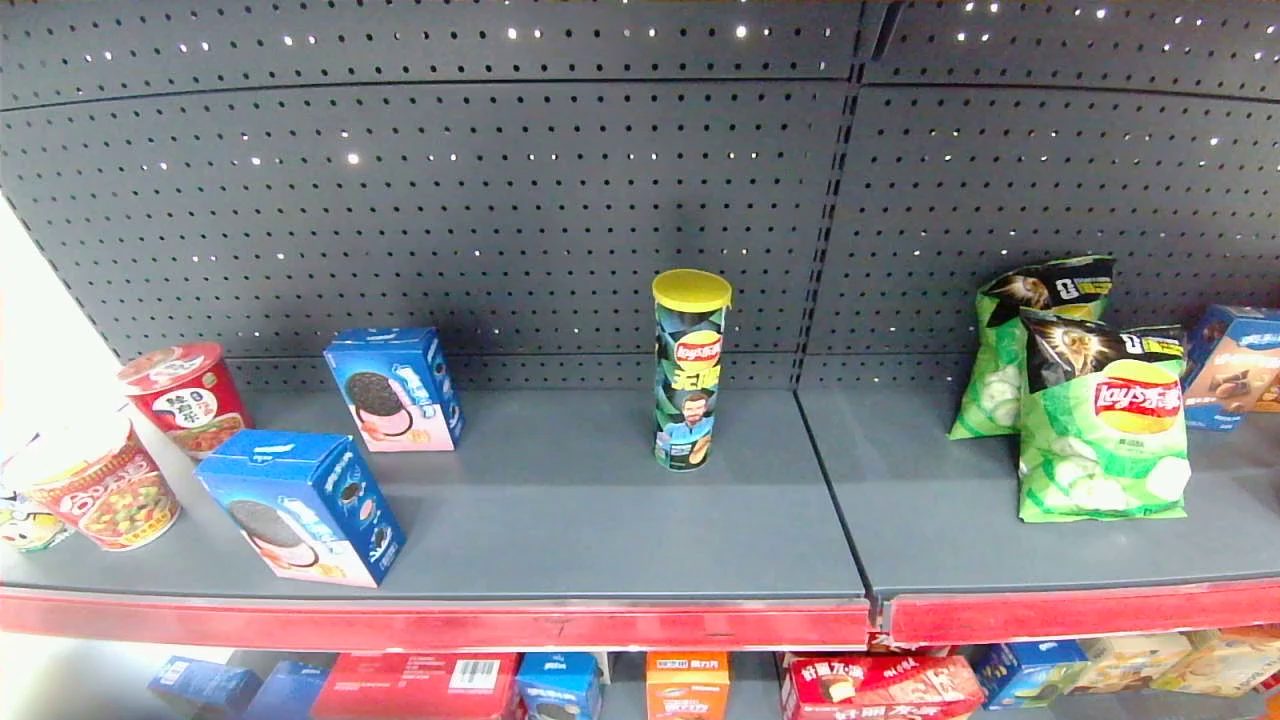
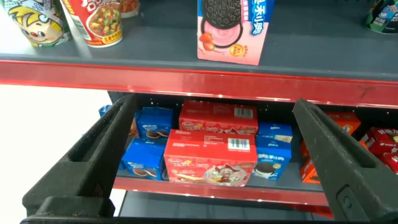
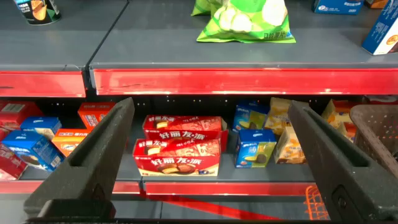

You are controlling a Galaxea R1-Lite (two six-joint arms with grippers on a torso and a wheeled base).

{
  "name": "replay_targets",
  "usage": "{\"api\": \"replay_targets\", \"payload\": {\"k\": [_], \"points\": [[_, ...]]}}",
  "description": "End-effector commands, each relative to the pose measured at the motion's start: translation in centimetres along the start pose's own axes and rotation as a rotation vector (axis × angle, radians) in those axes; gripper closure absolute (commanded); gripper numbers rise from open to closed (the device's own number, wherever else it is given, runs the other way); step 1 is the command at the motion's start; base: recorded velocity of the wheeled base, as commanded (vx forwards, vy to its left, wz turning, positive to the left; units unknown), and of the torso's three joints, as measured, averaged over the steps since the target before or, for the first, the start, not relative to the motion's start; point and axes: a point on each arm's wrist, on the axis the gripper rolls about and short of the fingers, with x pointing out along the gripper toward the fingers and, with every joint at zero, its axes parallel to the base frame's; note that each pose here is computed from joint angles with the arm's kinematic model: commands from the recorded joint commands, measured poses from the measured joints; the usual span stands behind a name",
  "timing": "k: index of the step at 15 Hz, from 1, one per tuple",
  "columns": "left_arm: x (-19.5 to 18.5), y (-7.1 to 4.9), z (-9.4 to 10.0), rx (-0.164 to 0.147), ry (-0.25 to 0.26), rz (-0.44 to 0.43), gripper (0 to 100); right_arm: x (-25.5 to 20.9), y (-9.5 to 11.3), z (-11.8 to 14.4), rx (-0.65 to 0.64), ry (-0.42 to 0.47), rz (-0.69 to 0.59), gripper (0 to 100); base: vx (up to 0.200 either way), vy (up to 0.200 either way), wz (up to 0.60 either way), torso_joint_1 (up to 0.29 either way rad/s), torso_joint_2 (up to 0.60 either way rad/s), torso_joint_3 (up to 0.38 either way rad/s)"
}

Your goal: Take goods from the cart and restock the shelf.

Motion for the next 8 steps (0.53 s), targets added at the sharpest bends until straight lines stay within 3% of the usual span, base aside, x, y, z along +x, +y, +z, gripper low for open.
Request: {"api": "replay_targets", "payload": {"k": [1, 7, 8], "points": [[0.01, 0.0, 0.0, 0.0, 0.001, 0.002, 0, 0.0, 0.01, 0.02, -0.002, -0.002, 0.0, 0, 0.0, 0.0, 0.0, 0.0, 0.0, 0.0], [0.02, 0.0, -0.03, 0.0, 0.001, 0.002, 0, 0.0, 0.01, 0.0, -0.003, -0.001, 0.003, 0, 0.0, 0.0, 0.0, 0.0, 0.0, 0.0], [0.01, 0.0, -0.03, 0.0, 0.0, 0.003, 0, 0.0, 0.01, 0.0, -0.003, -0.001, 0.003, 0, 0.0, 0.0, -0.6, 0.002, 0.0, 0.002]]}}
